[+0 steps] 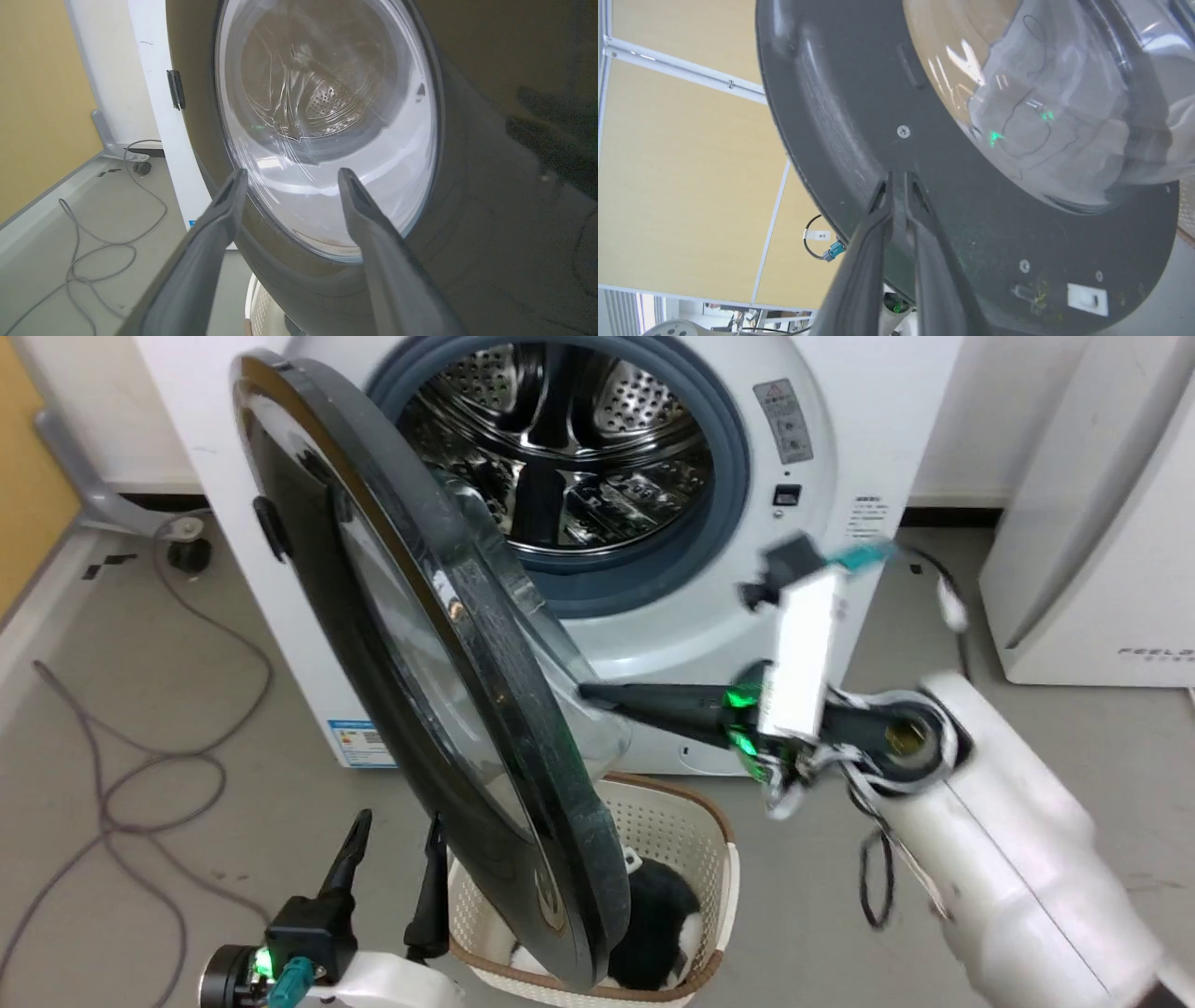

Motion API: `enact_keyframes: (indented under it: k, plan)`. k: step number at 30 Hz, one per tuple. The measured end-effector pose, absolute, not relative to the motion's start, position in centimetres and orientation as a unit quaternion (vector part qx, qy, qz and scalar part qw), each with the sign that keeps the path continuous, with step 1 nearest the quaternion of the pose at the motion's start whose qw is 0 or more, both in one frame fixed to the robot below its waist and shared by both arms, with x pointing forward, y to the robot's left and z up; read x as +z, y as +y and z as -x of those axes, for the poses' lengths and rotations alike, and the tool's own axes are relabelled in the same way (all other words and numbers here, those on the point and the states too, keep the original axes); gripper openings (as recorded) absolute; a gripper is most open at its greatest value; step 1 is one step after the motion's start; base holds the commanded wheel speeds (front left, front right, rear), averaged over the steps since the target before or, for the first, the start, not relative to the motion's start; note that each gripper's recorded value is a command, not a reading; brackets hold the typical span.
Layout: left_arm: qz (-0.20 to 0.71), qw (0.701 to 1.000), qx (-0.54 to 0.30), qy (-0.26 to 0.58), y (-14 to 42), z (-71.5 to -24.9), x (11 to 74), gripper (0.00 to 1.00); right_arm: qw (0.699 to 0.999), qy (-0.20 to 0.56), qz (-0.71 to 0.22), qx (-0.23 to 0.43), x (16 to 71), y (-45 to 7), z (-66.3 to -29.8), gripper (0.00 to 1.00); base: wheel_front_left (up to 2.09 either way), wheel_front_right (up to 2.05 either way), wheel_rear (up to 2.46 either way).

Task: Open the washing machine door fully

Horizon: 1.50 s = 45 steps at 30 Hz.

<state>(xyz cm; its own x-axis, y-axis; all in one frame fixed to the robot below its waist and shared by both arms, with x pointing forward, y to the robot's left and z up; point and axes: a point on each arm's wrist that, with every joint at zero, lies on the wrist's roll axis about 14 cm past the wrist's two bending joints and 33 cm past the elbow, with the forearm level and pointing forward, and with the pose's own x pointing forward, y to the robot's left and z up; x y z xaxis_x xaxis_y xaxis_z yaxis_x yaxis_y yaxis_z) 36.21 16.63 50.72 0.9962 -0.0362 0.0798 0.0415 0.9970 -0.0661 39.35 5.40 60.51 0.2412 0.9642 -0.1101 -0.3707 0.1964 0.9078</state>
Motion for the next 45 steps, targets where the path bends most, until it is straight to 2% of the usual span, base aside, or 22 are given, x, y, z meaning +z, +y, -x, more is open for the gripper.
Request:
enact_keyframes:
  k: [1,5,8,12,13,14,17,22,25,28,35,39,45]
  plan:
    - [0.034,0.998,-0.020,-0.040,16.6,-36.3,50.7,1.00,0.684,0.356,-0.419,0.479,60.4,4.7,-39.7,1.00,0.00,0.00,0.00]
    - [0.035,0.998,-0.025,-0.037,16.2,-36.6,50.6,1.00,0.715,0.280,-0.494,0.407,59.6,0.5,-41.7,1.00,0.00,0.00,0.00]
    - [0.035,0.998,-0.026,-0.033,16.2,-36.6,50.3,1.00,0.740,0.234,-0.541,0.324,57.1,-3.4,-42.6,1.00,0.00,0.00,0.00]
    - [0.035,0.999,-0.029,-0.030,16.0,-36.8,50.1,1.00,0.765,0.186,-0.581,0.207,52.8,-8.4,-41.8,1.00,0.00,0.00,0.00]
    - [0.035,0.999,-0.029,-0.029,16.0,-36.9,50.1,1.00,0.790,0.155,-0.580,0.125,49.7,-12.0,-40.3,1.00,0.00,0.00,0.00]
    - [0.035,0.999,-0.030,-0.029,16.0,-36.9,50.1,1.00,0.798,0.141,-0.578,0.095,48.7,-13.4,-39.7,1.00,0.00,0.00,0.00]
    - [0.034,0.998,-0.033,-0.029,15.8,-37.0,50.1,1.00,0.824,0.107,-0.557,0.023,46.5,-16.5,-37.8,1.00,0.00,0.00,0.00]
    - [0.034,0.999,-0.034,-0.023,15.7,-36.9,49.7,1.00,0.899,0.058,-0.429,-0.064,44.1,-22.0,-34.9,1.00,0.00,0.00,0.00]
    - [0.033,0.999,-0.034,-0.024,15.8,-37.0,49.8,1.00,0.935,0.031,-0.343,-0.088,44.9,-25.1,-34.5,1.00,0.00,0.00,0.00]
    - [0.032,0.999,-0.035,-0.025,15.7,-37.1,49.9,1.00,0.962,-0.025,-0.248,-0.107,47.9,-27.4,-34.6,1.00,0.00,0.00,0.00]
    - [0.032,0.999,-0.030,-0.024,16.1,-37.0,49.7,1.00,0.989,-0.104,-0.070,-0.079,55.0,-25.8,-34.5,1.00,0.00,0.00,0.00]
    - [0.032,0.999,-0.025,-0.022,16.4,-37.0,49.6,1.00,0.994,-0.096,-0.023,-0.037,56.7,-23.1,-34.6,1.00,0.00,0.00,0.00]
    - [0.027,0.999,-0.022,-0.020,16.7,-36.8,49.5,1.00,1.000,-0.029,0.002,0.010,54.3,-19.8,-33.8,1.00,0.00,0.00,0.00]
